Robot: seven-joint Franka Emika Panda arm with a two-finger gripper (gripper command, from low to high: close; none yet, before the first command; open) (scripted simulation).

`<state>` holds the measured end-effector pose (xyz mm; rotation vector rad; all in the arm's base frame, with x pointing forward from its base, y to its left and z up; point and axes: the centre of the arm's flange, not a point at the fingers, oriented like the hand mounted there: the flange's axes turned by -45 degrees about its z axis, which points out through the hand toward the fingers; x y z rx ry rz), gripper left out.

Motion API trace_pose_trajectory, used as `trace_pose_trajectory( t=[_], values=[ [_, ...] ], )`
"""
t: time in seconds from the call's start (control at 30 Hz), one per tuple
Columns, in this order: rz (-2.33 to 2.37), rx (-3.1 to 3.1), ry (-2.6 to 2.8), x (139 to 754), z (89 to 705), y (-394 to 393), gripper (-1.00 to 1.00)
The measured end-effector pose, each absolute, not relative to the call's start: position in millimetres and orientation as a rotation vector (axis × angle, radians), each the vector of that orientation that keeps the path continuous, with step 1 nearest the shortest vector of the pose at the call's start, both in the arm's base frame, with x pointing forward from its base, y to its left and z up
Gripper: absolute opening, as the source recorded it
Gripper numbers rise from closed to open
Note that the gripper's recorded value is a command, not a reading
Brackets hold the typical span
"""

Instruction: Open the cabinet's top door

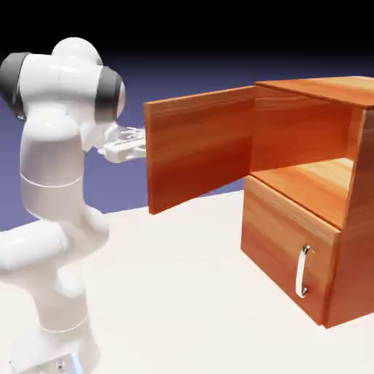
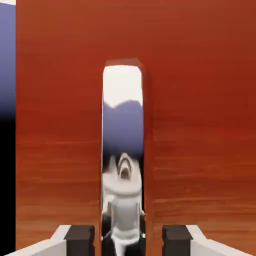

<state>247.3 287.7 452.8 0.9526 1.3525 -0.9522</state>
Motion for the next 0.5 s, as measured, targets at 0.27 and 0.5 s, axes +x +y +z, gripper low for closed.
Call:
trace_pose_trajectory(
  t=[0.27, 0.5],
  values=[
    [-1.068, 1.068, 1.293, 254, 453, 348, -1.00],
    [-1.171, 1.171, 1.233, 268, 453, 398, -1.00]
  ],
)
